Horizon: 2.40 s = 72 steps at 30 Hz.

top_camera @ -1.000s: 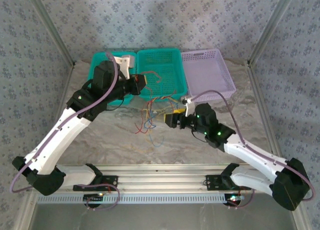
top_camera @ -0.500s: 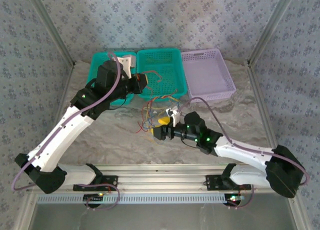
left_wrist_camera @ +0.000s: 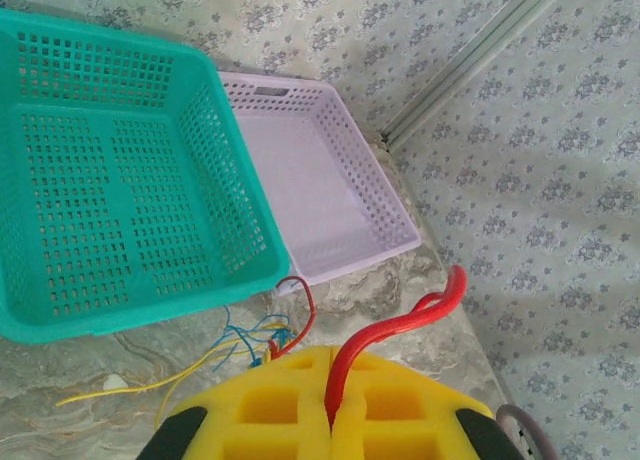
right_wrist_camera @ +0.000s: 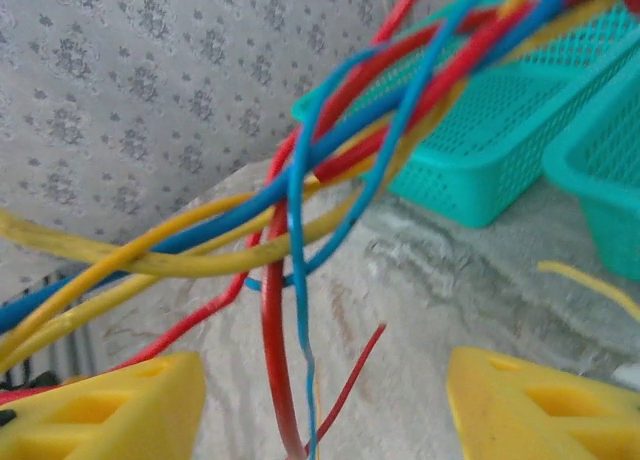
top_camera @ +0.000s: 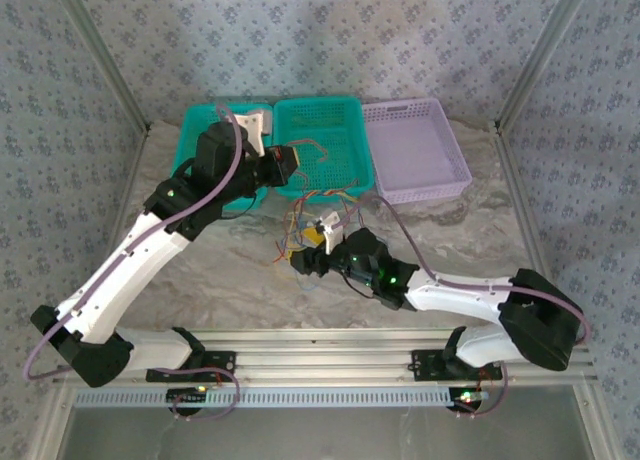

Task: Untangle the cables

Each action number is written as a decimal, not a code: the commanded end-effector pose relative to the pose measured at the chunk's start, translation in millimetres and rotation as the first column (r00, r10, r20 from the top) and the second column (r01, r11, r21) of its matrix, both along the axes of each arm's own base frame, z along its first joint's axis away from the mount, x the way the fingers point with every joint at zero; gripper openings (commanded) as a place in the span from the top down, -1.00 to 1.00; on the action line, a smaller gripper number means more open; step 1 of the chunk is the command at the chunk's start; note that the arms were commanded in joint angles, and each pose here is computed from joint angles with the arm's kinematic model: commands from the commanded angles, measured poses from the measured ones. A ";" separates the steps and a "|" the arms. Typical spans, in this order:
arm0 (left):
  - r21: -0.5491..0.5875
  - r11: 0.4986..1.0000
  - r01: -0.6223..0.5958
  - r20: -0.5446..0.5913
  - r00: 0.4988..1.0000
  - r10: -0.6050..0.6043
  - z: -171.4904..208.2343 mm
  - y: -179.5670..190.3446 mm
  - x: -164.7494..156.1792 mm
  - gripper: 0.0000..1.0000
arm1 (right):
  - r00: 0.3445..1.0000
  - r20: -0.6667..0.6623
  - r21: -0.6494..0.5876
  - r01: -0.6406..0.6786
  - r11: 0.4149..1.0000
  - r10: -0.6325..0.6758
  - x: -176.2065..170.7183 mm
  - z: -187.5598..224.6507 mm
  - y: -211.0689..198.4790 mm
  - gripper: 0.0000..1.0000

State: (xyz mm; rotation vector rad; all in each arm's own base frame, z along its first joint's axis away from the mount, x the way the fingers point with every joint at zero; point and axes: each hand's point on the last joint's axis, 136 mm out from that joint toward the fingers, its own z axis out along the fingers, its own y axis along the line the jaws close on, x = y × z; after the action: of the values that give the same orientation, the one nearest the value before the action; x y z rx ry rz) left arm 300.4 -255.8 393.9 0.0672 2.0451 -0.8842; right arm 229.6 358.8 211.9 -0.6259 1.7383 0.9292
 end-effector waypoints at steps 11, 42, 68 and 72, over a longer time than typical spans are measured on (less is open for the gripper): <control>0.009 0.999 -0.037 0.084 0.996 0.036 30.5 21.4 -10.0 1.00 | 0.981 0.092 -0.116 0.179 0.977 -0.168 20.8 -1.0 -25.9 1.00; 0.189 0.950 -0.249 0.104 0.967 0.233 50.7 127.5 -10.6 1.00 | 0.603 -0.310 -0.427 0.602 0.674 -0.735 61.1 -104.3 -252.4 1.00; 0.236 0.888 -0.395 0.200 0.914 0.354 81.8 165.9 -20.2 1.00 | 0.469 -0.242 -0.502 0.688 0.523 -0.849 66.6 -111.9 -292.2 1.00; 0.208 0.905 -0.372 0.199 0.922 0.333 86.1 156.3 -14.7 1.00 | 0.498 -0.247 -0.505 0.665 0.549 -0.831 67.8 -115.1 -281.9 1.00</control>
State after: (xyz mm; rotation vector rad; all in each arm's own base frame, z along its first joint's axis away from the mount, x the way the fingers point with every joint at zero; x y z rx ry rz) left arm 282.9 -90.5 469.7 -0.1042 1.9561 -0.3235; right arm 290.3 71.2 89.3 0.2770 2.3569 0.0865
